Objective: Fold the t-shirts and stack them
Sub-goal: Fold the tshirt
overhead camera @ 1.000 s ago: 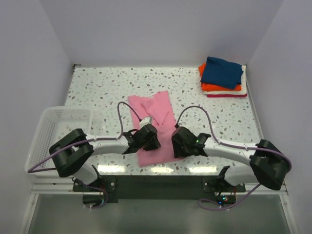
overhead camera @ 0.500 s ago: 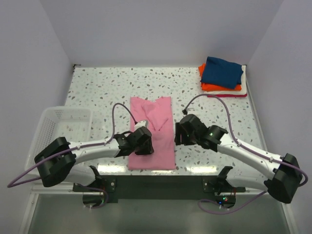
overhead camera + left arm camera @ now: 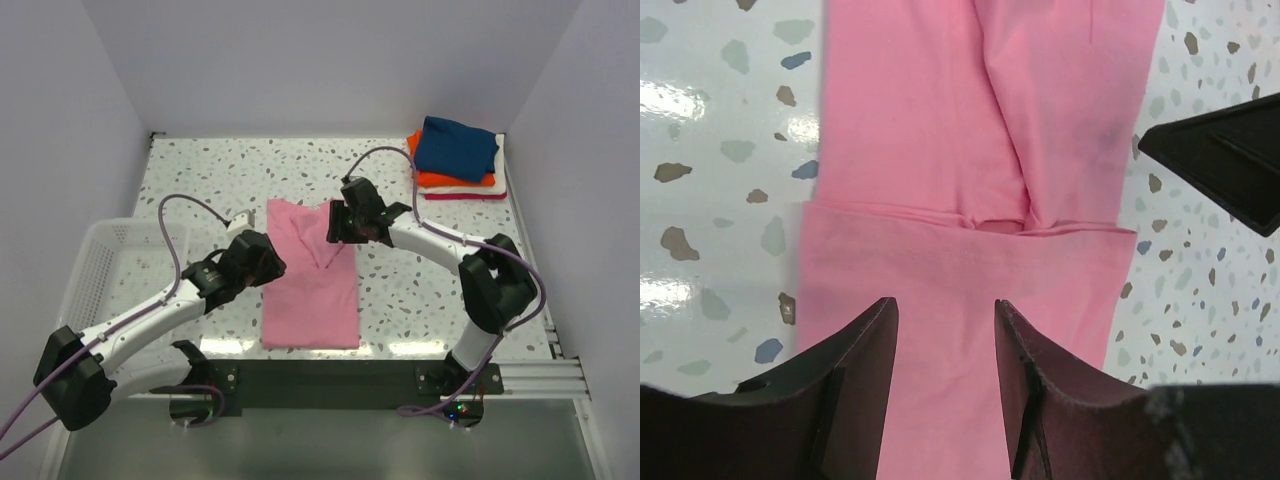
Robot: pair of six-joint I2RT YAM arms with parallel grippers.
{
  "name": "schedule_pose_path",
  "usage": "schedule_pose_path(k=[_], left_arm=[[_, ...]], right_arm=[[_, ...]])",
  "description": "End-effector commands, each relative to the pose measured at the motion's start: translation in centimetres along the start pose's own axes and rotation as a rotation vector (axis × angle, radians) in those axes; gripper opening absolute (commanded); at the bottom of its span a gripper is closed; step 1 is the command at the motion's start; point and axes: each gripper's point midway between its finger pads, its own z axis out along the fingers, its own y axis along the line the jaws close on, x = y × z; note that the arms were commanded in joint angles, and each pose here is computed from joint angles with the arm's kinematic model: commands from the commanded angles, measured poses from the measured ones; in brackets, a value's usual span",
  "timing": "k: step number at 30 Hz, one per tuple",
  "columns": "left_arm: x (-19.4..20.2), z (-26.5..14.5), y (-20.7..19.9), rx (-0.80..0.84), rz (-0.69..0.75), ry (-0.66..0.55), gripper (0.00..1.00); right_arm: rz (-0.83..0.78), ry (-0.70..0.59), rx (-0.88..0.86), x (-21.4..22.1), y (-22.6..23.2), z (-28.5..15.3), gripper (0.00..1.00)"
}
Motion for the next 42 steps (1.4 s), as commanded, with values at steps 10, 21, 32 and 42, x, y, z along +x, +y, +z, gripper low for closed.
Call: schedule_pose_path(k=[10,21,32,42], left_arm=[[-1.9,2.9,1.2,-0.008,-0.001,-0.021,0.49],[-1.9,2.8,1.6,-0.005,0.015,-0.008,0.49],[-1.2,3.3,2.1,-0.007,0.017,0.017,0.49],[-0.9,3.5,2.4,-0.012,0.021,0.03,0.49]], right_arm=[[-0.019,-0.085,-0.071,-4.4,2.9,3.1,0.48],[-0.056,-0.111,-0.119,-8.2,4.9,8.8,0.49],[-0.086,-0.101,-0.233,-8.7,6.8,10.7,0.57],[-0.105,-0.018,-0.308,-7.1,7.9,10.8,0.57]])
